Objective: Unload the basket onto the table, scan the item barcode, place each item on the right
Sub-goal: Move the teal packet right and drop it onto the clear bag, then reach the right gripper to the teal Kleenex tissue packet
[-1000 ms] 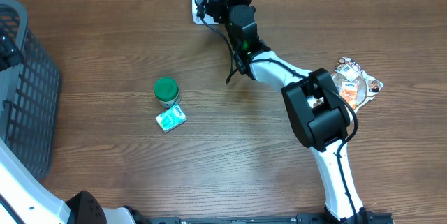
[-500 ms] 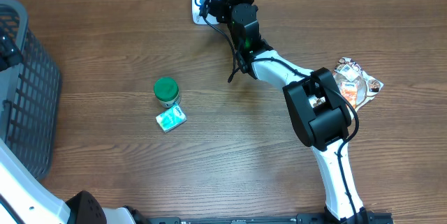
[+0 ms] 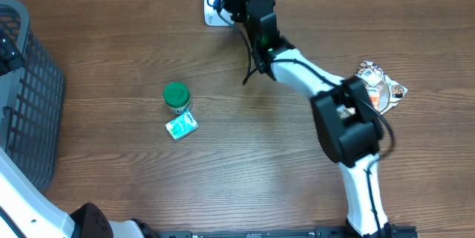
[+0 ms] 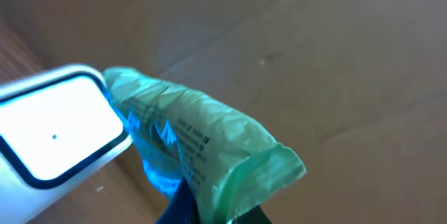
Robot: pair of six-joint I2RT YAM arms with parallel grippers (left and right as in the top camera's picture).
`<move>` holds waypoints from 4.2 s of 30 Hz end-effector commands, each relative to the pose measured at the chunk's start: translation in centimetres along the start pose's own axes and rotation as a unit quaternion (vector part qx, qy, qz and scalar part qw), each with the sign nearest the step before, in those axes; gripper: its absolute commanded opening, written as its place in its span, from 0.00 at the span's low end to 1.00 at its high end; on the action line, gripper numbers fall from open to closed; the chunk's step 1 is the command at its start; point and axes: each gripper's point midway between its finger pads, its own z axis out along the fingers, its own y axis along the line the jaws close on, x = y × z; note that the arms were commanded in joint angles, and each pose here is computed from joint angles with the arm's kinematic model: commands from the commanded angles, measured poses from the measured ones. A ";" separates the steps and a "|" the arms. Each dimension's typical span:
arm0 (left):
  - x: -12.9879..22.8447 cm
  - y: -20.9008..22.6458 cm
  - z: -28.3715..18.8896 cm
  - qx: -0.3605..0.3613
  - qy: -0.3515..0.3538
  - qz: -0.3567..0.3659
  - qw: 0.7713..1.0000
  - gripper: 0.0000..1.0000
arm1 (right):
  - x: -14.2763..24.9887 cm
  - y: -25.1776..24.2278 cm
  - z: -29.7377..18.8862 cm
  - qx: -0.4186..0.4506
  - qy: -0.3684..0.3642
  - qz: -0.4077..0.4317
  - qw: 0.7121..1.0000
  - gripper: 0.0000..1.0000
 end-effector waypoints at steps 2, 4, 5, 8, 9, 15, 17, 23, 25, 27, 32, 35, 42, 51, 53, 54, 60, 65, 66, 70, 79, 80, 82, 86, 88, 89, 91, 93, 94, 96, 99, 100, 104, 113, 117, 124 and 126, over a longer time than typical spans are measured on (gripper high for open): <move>-0.1 -0.1 -0.2 0.002 -0.005 -0.003 1.000 1.00 | -8.1 -12.8 -7.0 0.027 -0.053 0.206 0.977 0.04; -0.1 -0.1 -0.2 0.002 -0.005 -0.003 1.000 1.00 | -8.7 -14.2 -9.7 -0.016 -0.039 0.300 0.953 0.04; -0.1 -0.1 -0.2 0.002 -0.005 -0.003 1.000 1.00 | -8.7 -14.8 -11.2 -0.034 -0.027 0.345 0.938 0.04; -0.1 -0.1 -0.2 0.002 -0.005 -0.003 1.000 1.00 | -7.7 -16.1 -16.2 -0.093 0.030 0.474 0.875 0.04; -0.1 -0.1 -0.2 0.002 -0.005 -0.003 1.000 0.99 | -7.0 -16.4 -17.6 -0.104 0.050 0.500 0.858 0.04; -0.1 -0.1 -0.2 0.002 -0.005 -0.003 1.000 1.00 | 3.3 -18.1 -27.2 -0.068 0.253 0.601 0.755 0.04; -0.1 -0.1 -0.2 0.002 -0.005 -0.003 1.000 1.00 | 7.5 -17.9 -29.7 -0.046 0.329 0.604 0.725 0.04; -0.1 -0.1 -0.2 0.002 -0.005 -0.003 1.000 1.00 | 17.1 -16.1 -33.1 0.001 0.469 0.627 0.622 0.04; -0.1 -0.1 -0.2 0.002 -0.005 -0.003 1.000 1.00 | 20.0 -15.2 -32.9 0.010 0.492 0.636 0.595 0.04; -0.1 -0.1 -0.2 0.002 -0.005 -0.003 1.000 0.99 | 22.7 -13.7 -32.5 0.008 0.510 0.647 0.567 0.04; -0.1 -0.1 -0.2 0.002 -0.005 -0.003 1.000 1.00 | 27.9 -9.8 -32.1 -0.006 0.550 0.666 0.503 0.04; -0.1 -0.1 -0.2 0.002 -0.005 -0.003 1.000 1.00 | 30.5 -7.6 -32.4 -0.010 0.578 0.669 0.468 0.04; -0.1 -0.1 -0.2 0.002 -0.005 -0.003 1.000 1.00 | 33.2 -5.2 -32.9 -0.017 0.615 0.663 0.427 0.46; -0.1 -0.1 -0.2 0.002 -0.005 -0.003 1.000 1.00 | 31.2 -8.7 -32.4 -0.027 0.605 0.655 0.452 0.77; -0.1 -0.1 -0.2 0.002 -0.005 -0.003 1.000 0.99 | 30.1 -10.7 -32.0 -0.027 0.594 0.654 0.467 0.81; -0.1 -0.1 -0.2 0.002 -0.005 -0.003 1.000 1.00 | 29.5 -11.9 -31.8 -0.024 0.588 0.655 0.474 0.82; -0.1 -0.1 -0.2 0.002 -0.005 -0.003 1.000 0.99 | 23.5 -13.9 -29.2 -0.115 0.518 0.663 0.528 0.82; -0.1 -0.1 -0.2 0.002 -0.005 -0.003 1.000 0.99 | 18.3 -9.7 -27.2 -0.210 0.499 0.633 0.554 0.80; -0.1 -0.1 -0.2 0.002 -0.005 -0.003 1.000 0.99 | 17.2 -8.4 -26.8 -0.227 0.497 0.622 0.562 0.80; -0.1 -0.1 -0.2 0.002 -0.005 -0.003 1.000 1.00 | 12.4 -2.8 -25.3 -0.296 0.480 0.571 0.597 0.80; -0.1 -0.1 -0.2 0.002 -0.005 -0.003 1.000 0.99 | 2.8 10.9 -25.5 -0.417 0.435 0.499 0.623 0.64; -0.1 -0.1 -0.2 0.002 -0.005 -0.003 1.000 0.99 | 1.9 12.3 -25.6 -0.426 0.426 0.494 0.627 0.60; -0.1 -0.1 -0.2 0.002 -0.005 -0.003 1.000 0.99 | 0.2 14.6 -25.8 -0.440 0.408 0.487 0.634 0.56; -0.1 -0.1 -0.2 0.002 -0.005 -0.003 1.000 1.00 | -1.9 18.5 -25.6 -0.427 0.398 0.508 0.633 0.52; -0.1 -0.1 -0.2 0.002 -0.005 -0.003 1.000 1.00 | -2.9 20.6 -25.6 -0.430 0.394 0.520 0.624 0.52; -0.1 -0.1 -0.2 0.002 -0.005 -0.003 1.000 0.99 | -3.1 21.4 -25.6 -0.429 0.396 0.526 0.618 0.51; -0.1 -0.1 -0.2 0.002 -0.005 -0.003 1.000 0.99 | -3.8 23.2 -25.5 -0.430 0.397 0.536 0.608 0.48; -0.1 -0.1 -0.2 0.002 -0.005 -0.003 1.000 1.00 | -4.1 24.9 -25.3 -0.429 0.399 0.543 0.601 0.45; -0.1 -0.1 -0.2 0.002 -0.005 -0.003 1.000 1.00 | -4.1 25.5 -25.3 -0.426 0.401 0.545 0.600 0.43; -0.1 -0.1 -0.2 0.002 -0.005 -0.003 1.000 1.00 | -3.6 26.7 -25.3 -0.415 0.415 0.548 0.596 0.42; -0.1 -0.1 -0.2 0.002 -0.005 -0.003 1.000 0.99 | -2.7 28.0 -25.6 -0.409 0.430 0.542 0.595 0.41; -0.1 -0.1 -0.2 0.002 -0.005 -0.003 1.000 1.00 | -2.6 28.1 -25.6 -0.408 0.433 0.542 0.594 0.40; -0.1 -0.1 -0.2 0.002 -0.005 -0.003 1.000 0.99 | -2.6 28.3 -26.0 -0.411 0.437 0.538 0.593 0.35; -0.1 -0.1 -0.2 0.002 -0.005 -0.003 1.000 1.00 | -2.6 30.9 -26.8 -0.410 0.439 0.518 0.609 0.28; -0.1 -0.1 -0.2 0.002 -0.005 -0.003 1.000 1.00 | -2.3 31.4 -27.0 -0.410 0.445 0.515 0.608 0.05; -0.1 -0.1 -0.2 0.002 -0.005 -0.003 1.000 0.99 | -2.4 29.2 -26.8 -0.422 0.448 0.499 0.610 0.04; -0.1 -0.1 -0.2 0.002 -0.005 -0.003 1.000 0.99 | -3.2 27.2 -26.8 -0.452 0.429 0.481 0.617 0.04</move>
